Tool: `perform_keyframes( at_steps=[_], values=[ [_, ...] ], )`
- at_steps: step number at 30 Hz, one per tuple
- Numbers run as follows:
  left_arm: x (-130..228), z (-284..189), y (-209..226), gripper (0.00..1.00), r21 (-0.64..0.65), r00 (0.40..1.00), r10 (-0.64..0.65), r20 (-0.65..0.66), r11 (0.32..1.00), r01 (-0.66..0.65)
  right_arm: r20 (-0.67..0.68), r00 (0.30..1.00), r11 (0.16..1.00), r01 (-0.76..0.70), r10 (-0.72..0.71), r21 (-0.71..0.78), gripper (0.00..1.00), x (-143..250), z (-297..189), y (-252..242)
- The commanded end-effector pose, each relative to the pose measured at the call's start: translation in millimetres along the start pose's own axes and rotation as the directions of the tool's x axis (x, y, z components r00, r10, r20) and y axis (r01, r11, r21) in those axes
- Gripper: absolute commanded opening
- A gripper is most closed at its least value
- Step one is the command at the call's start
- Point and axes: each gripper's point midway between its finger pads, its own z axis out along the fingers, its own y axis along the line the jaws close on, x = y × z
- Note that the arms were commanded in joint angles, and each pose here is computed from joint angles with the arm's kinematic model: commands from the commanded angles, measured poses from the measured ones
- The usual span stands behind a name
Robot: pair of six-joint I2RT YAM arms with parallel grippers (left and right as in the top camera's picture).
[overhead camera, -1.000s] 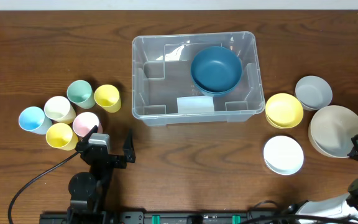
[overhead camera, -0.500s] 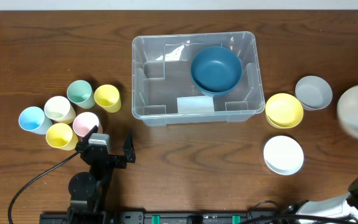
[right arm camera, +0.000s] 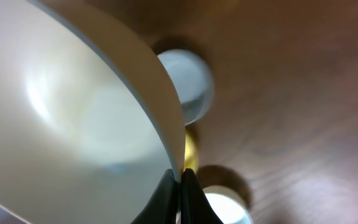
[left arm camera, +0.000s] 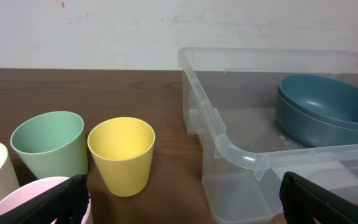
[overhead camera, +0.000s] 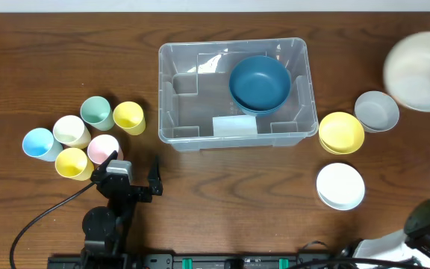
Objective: Pack container
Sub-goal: 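Grasp the beige bowl and carry it onto the teal bowl stack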
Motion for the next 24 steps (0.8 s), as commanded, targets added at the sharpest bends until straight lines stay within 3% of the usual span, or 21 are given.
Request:
perform_keyframes(
  at_steps=[1,5,11,17,24],
  values=[
    [15.2,2.5,3.3,0.98,-0.011,0.999,0.015,-0.034,1.0,-0.015,0.006,0.978,0.974,0.206,-0.206,-0.096,0.01,30.4,-13.2,57.8],
    [15.2,2.5,3.3,0.98,-0.011,0.999,0.015,-0.034,1.0,-0.015,-0.006,0.923,0.918,0.381,-0.384,-0.113,0.01,66.7,-3.3,106.8],
    [15.2,2.5,3.3,0.98,-0.011,0.999,0.015,-0.034,1.0,-0.015,0.049,0.843,0.838,0.537,-0.535,-0.093,0.04,107.8,5.9,163.9],
    [15.2,2.5,3.3,0.98,-0.011,0.999,0.015,-0.034,1.0,-0.015,0.088,0.794,0.791,0.608,-0.602,-0.065,0.07,134.2,22.0,200.4],
    [15.2,2.5,3.3,0.98,-0.011,0.999,0.015,-0.034,1.0,-0.015,0.01,0.762,0.761,0.647,-0.648,-0.044,0.05,158.2,79.5,222.4]
  ],
)
